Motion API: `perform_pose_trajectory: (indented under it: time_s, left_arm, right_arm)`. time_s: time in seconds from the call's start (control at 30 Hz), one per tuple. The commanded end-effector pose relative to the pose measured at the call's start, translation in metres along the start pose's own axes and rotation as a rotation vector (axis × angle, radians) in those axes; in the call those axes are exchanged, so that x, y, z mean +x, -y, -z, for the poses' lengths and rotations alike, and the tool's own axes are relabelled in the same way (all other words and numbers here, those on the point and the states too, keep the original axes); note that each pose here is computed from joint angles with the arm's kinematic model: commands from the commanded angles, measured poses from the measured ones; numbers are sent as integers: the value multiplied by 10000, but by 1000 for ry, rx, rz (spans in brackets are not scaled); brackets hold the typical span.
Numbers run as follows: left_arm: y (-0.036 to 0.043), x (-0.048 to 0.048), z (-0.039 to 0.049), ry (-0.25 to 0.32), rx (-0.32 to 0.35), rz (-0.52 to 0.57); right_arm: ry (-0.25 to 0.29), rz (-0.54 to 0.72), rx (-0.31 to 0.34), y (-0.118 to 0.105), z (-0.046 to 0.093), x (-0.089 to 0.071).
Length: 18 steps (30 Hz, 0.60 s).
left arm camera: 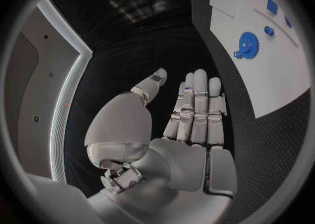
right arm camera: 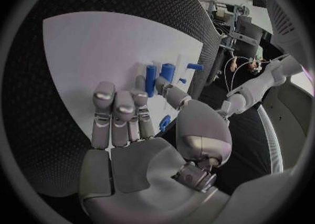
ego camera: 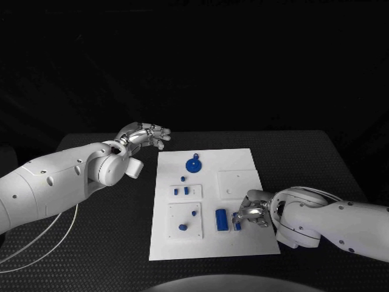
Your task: Assemble the parts on the task board
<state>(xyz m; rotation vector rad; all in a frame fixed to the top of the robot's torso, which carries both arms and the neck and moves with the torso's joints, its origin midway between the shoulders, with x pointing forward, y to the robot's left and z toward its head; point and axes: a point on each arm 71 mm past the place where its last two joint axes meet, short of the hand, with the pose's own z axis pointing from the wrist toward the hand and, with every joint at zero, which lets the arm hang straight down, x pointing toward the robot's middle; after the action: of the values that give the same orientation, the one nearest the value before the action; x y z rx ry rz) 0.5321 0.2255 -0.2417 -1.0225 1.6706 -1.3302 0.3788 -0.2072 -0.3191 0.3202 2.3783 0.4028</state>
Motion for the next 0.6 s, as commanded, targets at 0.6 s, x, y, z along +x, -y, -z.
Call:
perform_pose_trajectory:
  time_s: [0.6]
  left_arm:
    - [8, 26, -5, -18, 4, 10]
  right_arm:
    - [-17, 37, 3, 1, -5, 23]
